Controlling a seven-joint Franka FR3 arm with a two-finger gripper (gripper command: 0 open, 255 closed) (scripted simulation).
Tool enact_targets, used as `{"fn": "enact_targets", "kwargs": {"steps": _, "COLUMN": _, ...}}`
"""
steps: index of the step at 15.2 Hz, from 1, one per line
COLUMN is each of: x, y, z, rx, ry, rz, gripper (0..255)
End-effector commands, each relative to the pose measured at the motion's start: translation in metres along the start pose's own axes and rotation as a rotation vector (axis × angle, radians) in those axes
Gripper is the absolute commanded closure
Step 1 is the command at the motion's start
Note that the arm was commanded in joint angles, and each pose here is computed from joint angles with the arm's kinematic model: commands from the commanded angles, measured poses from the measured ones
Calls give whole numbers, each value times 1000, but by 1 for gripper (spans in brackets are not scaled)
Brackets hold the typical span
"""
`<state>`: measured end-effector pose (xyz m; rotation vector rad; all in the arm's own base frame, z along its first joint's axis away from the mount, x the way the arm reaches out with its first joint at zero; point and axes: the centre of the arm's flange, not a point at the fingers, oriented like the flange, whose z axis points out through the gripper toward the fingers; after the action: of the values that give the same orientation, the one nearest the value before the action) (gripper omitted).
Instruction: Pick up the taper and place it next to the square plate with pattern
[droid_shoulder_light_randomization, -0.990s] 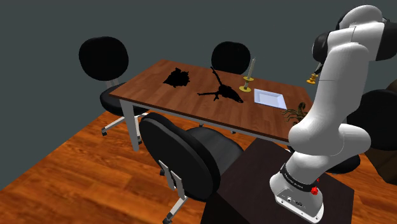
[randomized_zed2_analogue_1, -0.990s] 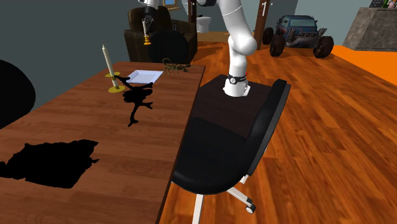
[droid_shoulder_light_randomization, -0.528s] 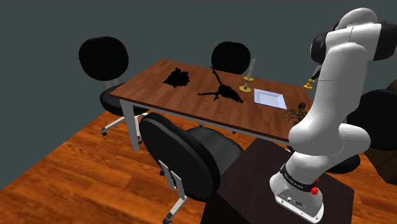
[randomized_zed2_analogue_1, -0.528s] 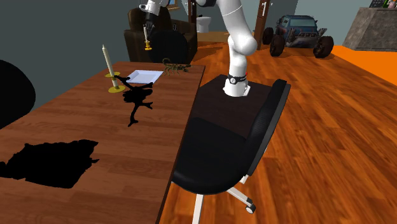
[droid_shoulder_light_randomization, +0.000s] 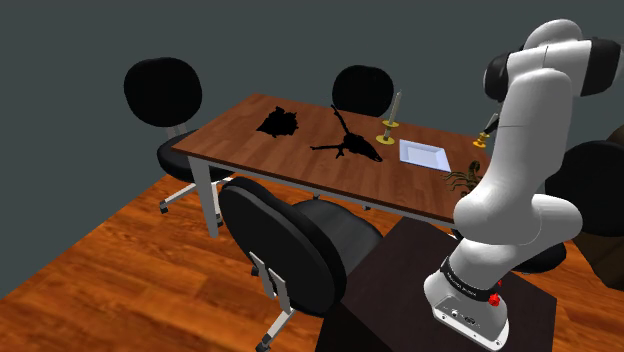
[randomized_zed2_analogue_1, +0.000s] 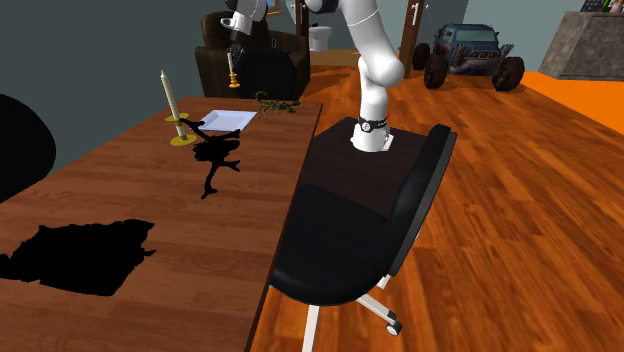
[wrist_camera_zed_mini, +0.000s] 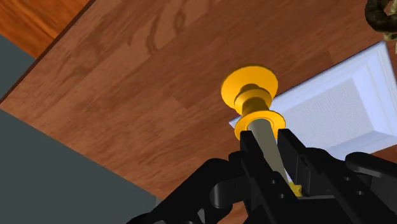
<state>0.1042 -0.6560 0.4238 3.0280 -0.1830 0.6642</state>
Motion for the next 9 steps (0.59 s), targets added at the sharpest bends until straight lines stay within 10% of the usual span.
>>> {"fn": "enact_targets", "kwargs": {"steps": 1, "x": -5, "y": 1, "z": 9, "rx": 0, "ry": 0, "rz": 0, "gripper": 255}}
{"fn": "enact_targets", "kwargs": {"steps": 9, "x": -23, "y": 0, "z": 48, "rx": 0, "ry": 0, "rz": 0, "gripper": 255}}
